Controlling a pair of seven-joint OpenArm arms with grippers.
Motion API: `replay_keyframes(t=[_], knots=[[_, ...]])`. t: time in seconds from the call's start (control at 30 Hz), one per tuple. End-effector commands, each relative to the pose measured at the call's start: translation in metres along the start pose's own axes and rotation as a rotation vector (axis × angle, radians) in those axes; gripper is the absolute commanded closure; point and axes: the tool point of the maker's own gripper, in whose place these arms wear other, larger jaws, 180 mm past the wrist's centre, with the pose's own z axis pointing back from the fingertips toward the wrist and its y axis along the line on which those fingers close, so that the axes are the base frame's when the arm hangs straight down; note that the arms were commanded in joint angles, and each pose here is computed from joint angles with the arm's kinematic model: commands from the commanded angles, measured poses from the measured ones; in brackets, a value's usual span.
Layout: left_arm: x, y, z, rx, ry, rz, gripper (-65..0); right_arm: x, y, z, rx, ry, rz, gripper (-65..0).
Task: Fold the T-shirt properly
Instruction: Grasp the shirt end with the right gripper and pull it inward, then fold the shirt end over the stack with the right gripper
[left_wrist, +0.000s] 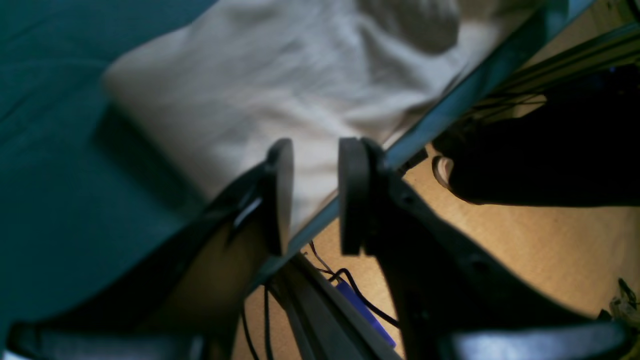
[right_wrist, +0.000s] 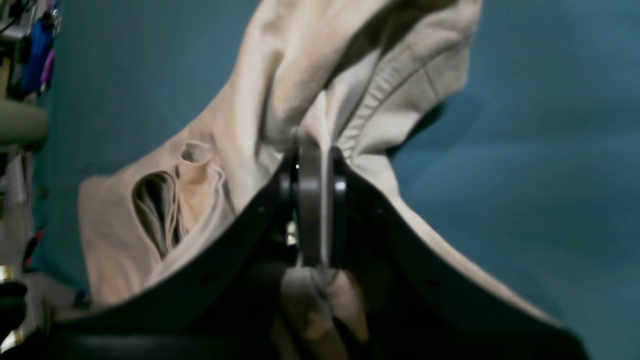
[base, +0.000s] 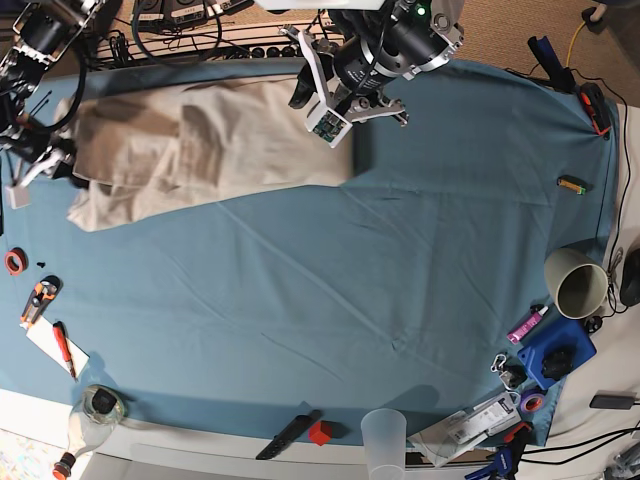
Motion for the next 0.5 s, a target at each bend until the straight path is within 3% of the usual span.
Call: replay_keyframes(t=[0.0, 0.2, 0.47], knots=[[0.011, -0.005, 0.003, -0.015, -0.045, 0.003, -14.4, 0.029, -0.002, 0.016, -0.023, -0.063, 0.047, 0.0], [0.007, -0.006, 0.004, -0.017, -0.031, 0.008, -14.4, 0.044, -0.018, 0.035, -0.114, -0.035, 0.103, 0.0], [0.000, -0.005, 0.006, -0.005, 0.000, 0.039, -14.4, 0.038, -0.006, 0.026, -0.085, -0.046, 0.111, 0.0]])
